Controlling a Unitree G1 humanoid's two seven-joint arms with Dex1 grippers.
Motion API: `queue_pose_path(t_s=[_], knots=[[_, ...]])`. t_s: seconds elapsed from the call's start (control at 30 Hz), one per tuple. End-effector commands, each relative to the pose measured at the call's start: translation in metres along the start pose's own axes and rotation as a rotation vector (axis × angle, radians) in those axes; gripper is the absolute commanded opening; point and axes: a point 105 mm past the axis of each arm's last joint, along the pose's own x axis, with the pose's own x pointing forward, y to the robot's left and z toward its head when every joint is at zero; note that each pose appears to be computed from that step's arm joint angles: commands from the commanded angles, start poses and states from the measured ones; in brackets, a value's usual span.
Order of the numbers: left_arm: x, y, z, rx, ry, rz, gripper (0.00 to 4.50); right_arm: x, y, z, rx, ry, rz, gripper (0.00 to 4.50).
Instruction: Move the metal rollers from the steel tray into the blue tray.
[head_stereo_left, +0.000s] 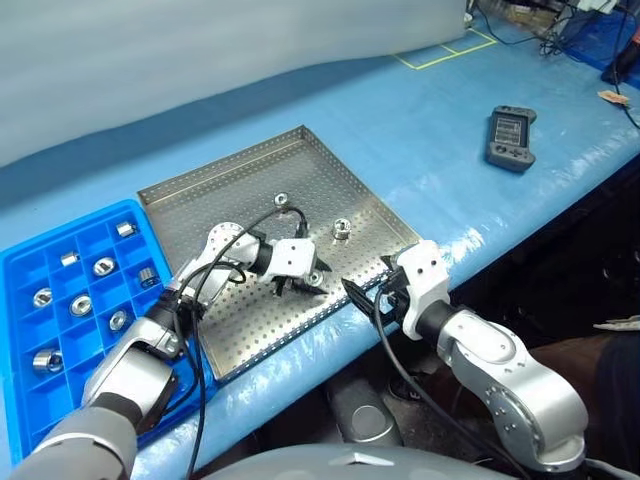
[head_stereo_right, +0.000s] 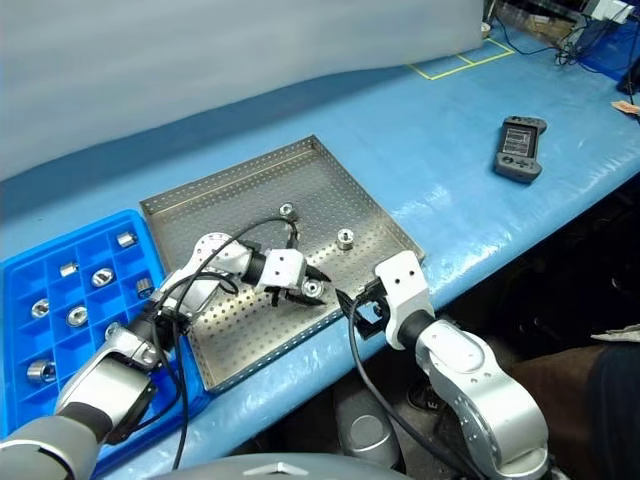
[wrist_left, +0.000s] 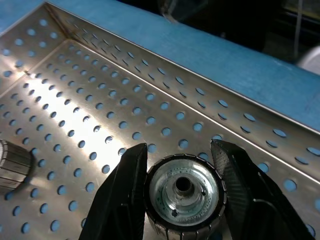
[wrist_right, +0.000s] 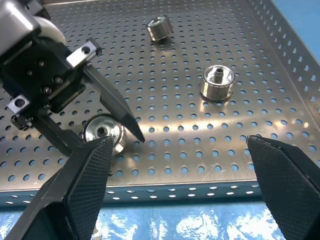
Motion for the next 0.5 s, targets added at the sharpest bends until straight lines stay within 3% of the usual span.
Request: queue_pose_path(t_s=[0.03,0.27,0.5], knots=[[-0.026,0.031,0.021,-0.015,-0.066,0.249,1.70,0.004,0.006,0.012,-0.014,-0.053,0.044,4.50],[-0.090,0.045,0.041,-0.168,-0.155,0.696,1.70,0.022,0.021,0.023,-0.055,-0.075,0.169,4.50],[-0.158,0.027,0.029,-0.326,-0.097,1.179,1.70,0.043,0.042,0.037,-0.123,-0.103,0.334,4.50]])
